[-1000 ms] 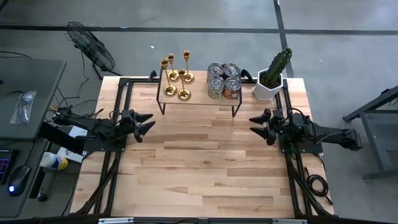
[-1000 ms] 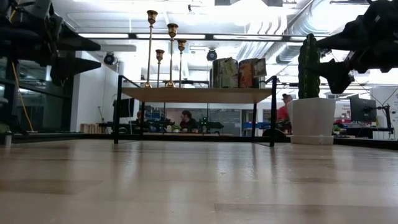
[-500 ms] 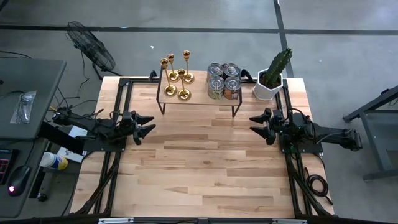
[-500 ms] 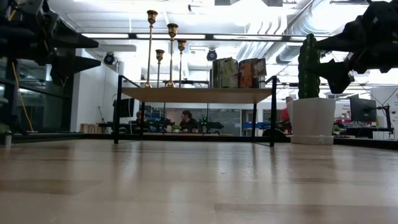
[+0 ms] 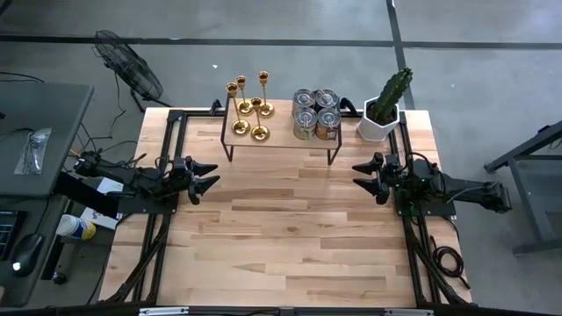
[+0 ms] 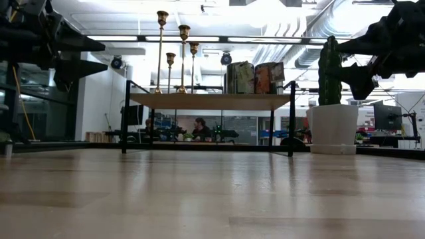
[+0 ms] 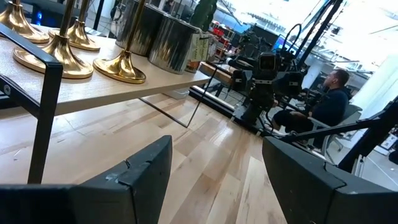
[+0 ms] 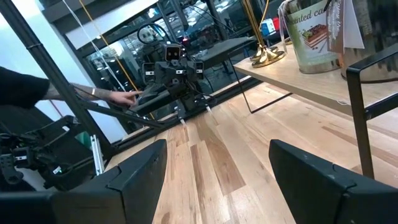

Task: Pick & Place candle stick holders
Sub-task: Return to Home Position

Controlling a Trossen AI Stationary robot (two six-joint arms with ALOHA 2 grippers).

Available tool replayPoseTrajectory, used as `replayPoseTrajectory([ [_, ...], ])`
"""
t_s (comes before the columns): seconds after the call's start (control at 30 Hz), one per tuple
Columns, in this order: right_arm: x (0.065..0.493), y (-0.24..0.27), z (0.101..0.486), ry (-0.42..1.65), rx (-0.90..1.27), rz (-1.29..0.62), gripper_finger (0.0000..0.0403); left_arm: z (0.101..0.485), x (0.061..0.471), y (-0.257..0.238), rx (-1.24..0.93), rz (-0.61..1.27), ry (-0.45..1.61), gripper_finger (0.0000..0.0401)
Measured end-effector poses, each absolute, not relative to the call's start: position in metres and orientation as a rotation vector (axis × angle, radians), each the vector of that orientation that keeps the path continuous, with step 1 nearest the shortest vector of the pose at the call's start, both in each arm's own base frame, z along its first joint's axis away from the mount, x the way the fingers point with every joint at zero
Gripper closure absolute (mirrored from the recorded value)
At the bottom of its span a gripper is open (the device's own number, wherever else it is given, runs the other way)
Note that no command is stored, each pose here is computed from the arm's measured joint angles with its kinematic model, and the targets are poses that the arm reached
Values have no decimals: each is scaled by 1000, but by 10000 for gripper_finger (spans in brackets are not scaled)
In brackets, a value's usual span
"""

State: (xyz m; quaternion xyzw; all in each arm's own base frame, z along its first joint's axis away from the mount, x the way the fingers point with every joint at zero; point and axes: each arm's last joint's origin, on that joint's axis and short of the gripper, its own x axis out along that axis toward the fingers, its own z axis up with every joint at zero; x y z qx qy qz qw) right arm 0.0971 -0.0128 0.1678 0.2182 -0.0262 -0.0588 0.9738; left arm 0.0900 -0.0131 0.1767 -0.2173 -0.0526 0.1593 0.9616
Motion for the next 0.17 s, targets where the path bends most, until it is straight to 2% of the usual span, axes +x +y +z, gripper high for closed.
replayPoseTrajectory([
  [0.17,97,-13,168,-54,440,-119,127,177,90,-13,-440,322,-106,156],
])
